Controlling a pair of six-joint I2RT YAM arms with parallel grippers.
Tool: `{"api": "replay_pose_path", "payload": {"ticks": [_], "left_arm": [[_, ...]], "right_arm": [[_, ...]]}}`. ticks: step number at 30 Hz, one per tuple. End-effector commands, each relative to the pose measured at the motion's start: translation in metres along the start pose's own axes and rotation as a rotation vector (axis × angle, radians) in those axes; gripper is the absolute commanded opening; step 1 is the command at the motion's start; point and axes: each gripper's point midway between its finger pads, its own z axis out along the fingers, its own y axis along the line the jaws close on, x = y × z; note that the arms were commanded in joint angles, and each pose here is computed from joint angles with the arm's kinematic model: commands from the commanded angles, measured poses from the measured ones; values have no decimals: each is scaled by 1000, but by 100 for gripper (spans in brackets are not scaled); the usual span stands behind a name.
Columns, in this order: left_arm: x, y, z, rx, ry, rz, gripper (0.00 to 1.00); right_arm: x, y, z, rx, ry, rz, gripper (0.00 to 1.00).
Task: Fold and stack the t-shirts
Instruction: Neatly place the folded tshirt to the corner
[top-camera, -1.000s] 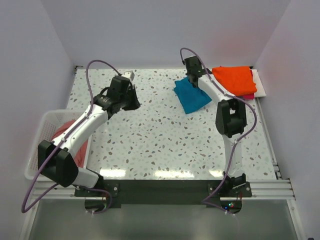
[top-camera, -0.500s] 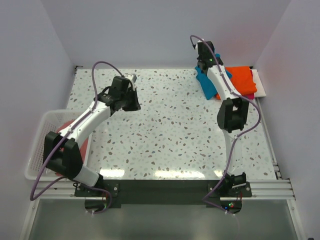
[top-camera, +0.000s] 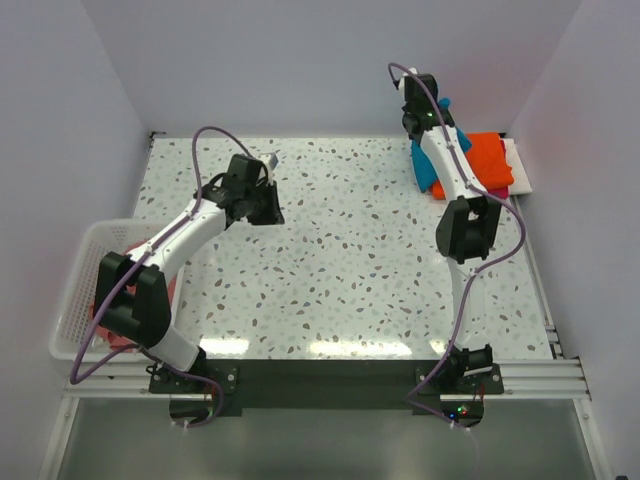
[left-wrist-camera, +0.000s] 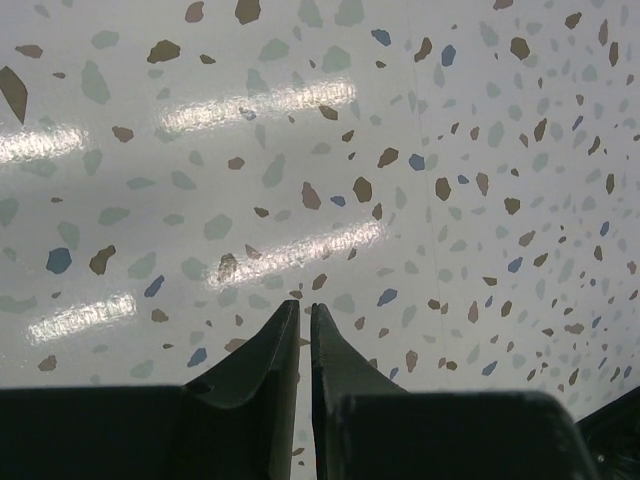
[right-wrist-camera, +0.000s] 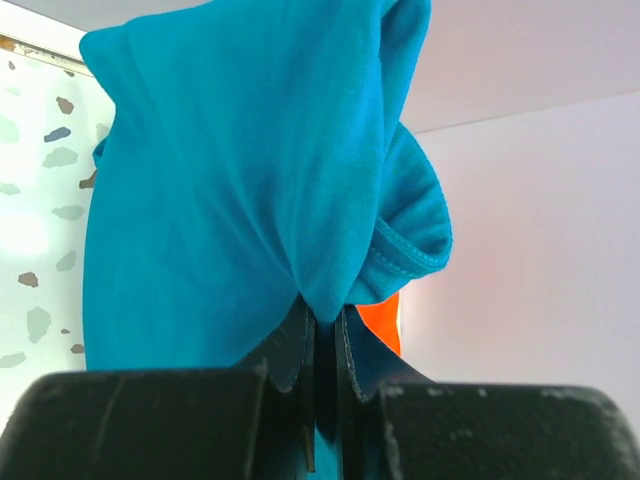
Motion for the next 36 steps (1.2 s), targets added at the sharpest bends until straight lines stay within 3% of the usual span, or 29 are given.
{"api": "replay_pose_path", "payload": {"ticks": [1, 11, 24, 26, 27, 29, 36], "left_arm": [[-15, -7, -3, 47, -47, 31, 14], [-10, -8, 2, 60, -29, 30, 14], [2, -6, 17, 69, 23, 21, 14], [3, -6, 19, 73, 28, 20, 15], [3, -6, 19, 77, 28, 21, 15], [4, -7, 20, 82, 32, 20, 16], [-1, -12, 15, 104, 15, 24, 18]], "right_arm": [[-13, -57, -28, 78, -55, 53, 0], [10, -87, -24, 86, -46, 138, 0], [88, -90, 38, 101, 115, 247, 0], [101, -88, 47, 105, 146, 280, 18], [105, -91, 48, 127, 157, 295, 61], [109, -92, 49, 143, 174, 332, 99], [91, -96, 25, 87, 138, 519, 99]]}}
